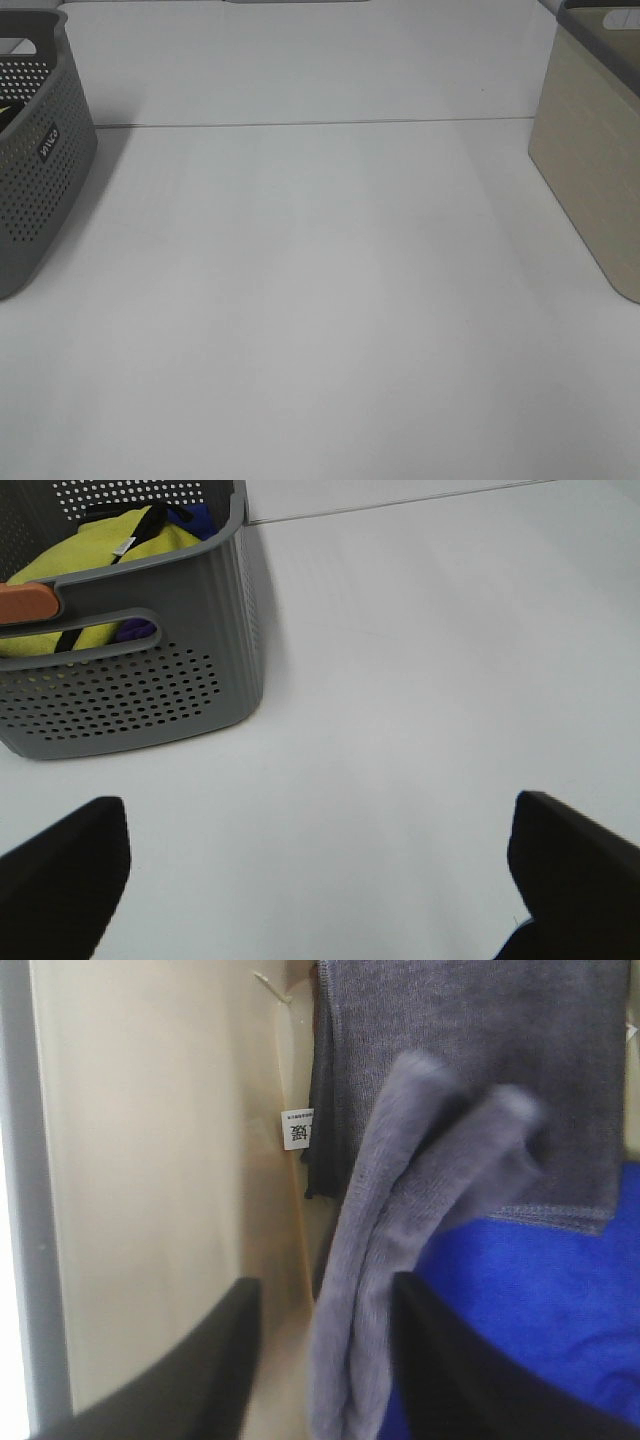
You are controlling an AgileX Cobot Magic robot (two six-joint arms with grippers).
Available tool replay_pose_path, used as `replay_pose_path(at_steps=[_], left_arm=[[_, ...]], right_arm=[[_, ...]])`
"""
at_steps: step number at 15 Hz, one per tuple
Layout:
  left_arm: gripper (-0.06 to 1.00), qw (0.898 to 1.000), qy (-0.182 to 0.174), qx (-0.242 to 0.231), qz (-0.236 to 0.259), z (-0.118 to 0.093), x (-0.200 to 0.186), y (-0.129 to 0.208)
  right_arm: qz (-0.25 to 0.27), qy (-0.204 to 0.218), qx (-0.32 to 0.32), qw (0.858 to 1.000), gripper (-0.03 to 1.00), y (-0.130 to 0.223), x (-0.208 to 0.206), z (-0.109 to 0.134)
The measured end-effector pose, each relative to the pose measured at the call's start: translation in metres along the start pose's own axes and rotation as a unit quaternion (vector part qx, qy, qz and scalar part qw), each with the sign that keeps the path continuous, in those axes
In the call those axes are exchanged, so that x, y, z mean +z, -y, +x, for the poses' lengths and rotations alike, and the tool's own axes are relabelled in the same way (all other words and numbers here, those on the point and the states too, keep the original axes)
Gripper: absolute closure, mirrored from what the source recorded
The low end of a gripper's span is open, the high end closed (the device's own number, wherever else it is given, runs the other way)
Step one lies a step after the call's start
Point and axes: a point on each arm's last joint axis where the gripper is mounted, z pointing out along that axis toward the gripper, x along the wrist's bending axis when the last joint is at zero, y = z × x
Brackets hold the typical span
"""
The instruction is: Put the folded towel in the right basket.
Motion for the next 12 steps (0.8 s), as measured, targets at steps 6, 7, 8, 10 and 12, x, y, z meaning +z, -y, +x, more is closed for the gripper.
replay_pose_path(at_steps=[6, 7, 8, 10, 12], left_arm=[[-0.03, 1.0, 0.0, 0.0, 0.0, 0.0, 0.0, 0.0], [-0.03, 1.0, 0.0, 0.0, 0.0, 0.0, 0.0, 0.0], [-0.03, 1.0, 0.0, 0.0, 0.0, 0.0, 0.0, 0.0], [-0.03, 1.0, 0.0, 0.0, 0.0, 0.0, 0.0, 0.0], [-0.03, 1.0, 0.0, 0.0, 0.0, 0.0, 0.0, 0.0]], right_arm=[[0.006, 0.018, -0.016, 1.0, 0.25, 0.001, -0.017, 0.047], [-0.006, 0.012, -0.033, 0.999, 0.24, 0.002, -0.028, 0.064], [-0.019, 0.004, -0.054, 0.998, 0.24, 0.003, -0.04, 0.084], [-0.035, -0.008, -0.082, 0.996, 0.24, 0.007, -0.056, 0.109], [-0.066, -0.02, -0.11, 0.992, 0.24, 0.016, -0.086, 0.134]])
